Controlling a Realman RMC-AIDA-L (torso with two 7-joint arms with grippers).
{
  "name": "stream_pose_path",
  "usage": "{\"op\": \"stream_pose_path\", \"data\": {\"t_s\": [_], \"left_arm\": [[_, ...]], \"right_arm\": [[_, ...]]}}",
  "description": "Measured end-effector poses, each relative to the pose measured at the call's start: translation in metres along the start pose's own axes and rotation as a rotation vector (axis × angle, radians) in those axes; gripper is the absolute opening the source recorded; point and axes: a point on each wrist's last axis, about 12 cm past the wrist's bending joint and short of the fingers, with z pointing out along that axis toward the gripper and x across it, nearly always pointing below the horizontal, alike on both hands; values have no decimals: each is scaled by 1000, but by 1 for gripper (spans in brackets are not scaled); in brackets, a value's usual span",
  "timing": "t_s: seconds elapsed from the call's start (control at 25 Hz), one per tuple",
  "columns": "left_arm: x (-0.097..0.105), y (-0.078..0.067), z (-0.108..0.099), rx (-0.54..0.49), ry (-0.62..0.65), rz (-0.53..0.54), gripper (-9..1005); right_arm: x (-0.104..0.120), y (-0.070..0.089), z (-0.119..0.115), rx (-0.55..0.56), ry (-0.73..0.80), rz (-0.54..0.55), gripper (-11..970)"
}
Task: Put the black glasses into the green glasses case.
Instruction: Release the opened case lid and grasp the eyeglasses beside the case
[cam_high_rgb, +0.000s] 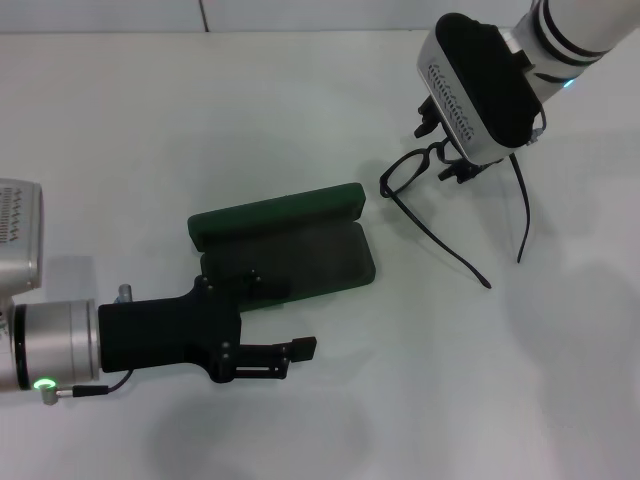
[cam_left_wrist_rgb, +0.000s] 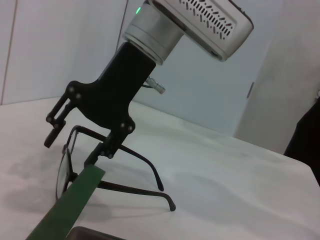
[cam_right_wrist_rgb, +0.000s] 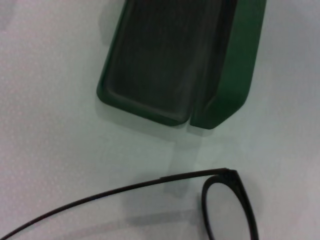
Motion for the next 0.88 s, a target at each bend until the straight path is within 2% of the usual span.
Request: {"op": "stream_pose_path", "data": {"t_s": [0.24, 0.44, 0.56, 0.76, 0.88], "left_arm": [[-2, 1, 1, 3, 0, 6, 864], [-3, 2, 3, 8, -1, 7, 864], [-4, 2, 3, 10, -2, 8, 865], [-4, 2, 4, 12, -2, 10, 865], [-5, 2, 5, 13, -2, 11, 865]], "right_arm": [[-1, 0, 1, 4, -15, -8, 657], [0, 3, 2, -6, -14, -5, 465], [-1, 3, 3, -9, -11, -5, 242], [-1, 3, 3, -10, -12, -5, 102], [-1, 1, 1, -8, -13, 0, 91]]}}
